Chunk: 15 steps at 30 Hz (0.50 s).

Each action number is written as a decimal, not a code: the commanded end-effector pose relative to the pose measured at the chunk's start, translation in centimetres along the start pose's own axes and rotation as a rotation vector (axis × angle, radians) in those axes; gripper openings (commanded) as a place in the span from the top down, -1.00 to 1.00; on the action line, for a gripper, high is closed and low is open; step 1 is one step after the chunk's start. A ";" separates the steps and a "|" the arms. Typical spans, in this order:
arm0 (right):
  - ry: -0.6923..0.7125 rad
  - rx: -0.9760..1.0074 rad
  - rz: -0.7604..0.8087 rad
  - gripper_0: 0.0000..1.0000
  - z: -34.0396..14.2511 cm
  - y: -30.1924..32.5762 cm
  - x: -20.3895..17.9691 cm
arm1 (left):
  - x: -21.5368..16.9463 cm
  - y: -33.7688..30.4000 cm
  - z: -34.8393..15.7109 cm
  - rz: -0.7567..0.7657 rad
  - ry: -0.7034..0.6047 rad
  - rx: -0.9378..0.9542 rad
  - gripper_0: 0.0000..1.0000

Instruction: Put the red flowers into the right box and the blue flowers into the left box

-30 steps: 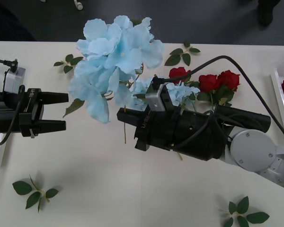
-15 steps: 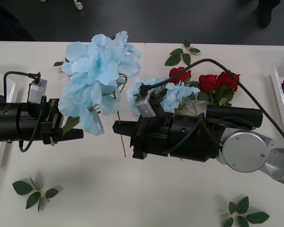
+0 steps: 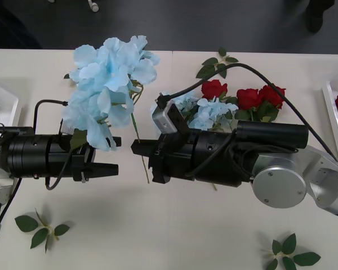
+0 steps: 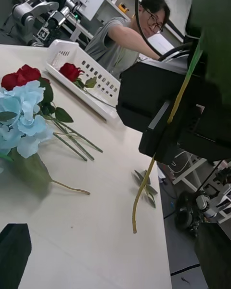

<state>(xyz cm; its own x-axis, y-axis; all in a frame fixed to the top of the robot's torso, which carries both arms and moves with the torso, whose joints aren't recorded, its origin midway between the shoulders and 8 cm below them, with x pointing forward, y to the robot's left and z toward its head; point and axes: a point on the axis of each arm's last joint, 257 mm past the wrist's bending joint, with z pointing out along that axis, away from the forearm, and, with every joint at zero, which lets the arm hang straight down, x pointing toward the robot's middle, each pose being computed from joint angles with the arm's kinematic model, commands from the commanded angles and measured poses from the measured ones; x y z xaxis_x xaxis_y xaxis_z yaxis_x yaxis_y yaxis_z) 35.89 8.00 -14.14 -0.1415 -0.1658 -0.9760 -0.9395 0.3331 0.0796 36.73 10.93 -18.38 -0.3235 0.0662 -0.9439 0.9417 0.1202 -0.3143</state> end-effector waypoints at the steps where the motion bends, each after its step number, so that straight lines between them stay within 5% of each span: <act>1: -0.068 -0.021 -0.011 1.00 0.2 1.6 -3.7 | -1.0 -0.4 0.7 0.060 -0.001 0.021 -1.00; 15: -0.104 0.002 -0.016 1.00 0.2 2.1 -5.6 | 0.7 -0.9 3.7 -0.011 -0.011 0.072 -1.00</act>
<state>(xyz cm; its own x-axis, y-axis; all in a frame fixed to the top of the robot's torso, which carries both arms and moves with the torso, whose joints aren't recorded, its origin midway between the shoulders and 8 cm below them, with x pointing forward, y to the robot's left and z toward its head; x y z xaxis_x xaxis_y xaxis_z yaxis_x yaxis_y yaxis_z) 36.15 8.51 -11.04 -0.0849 -0.1307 -0.9878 -0.9311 0.3634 0.0319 35.33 8.36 -20.25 -0.3812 0.0808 -0.9210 0.9242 0.0588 -0.3774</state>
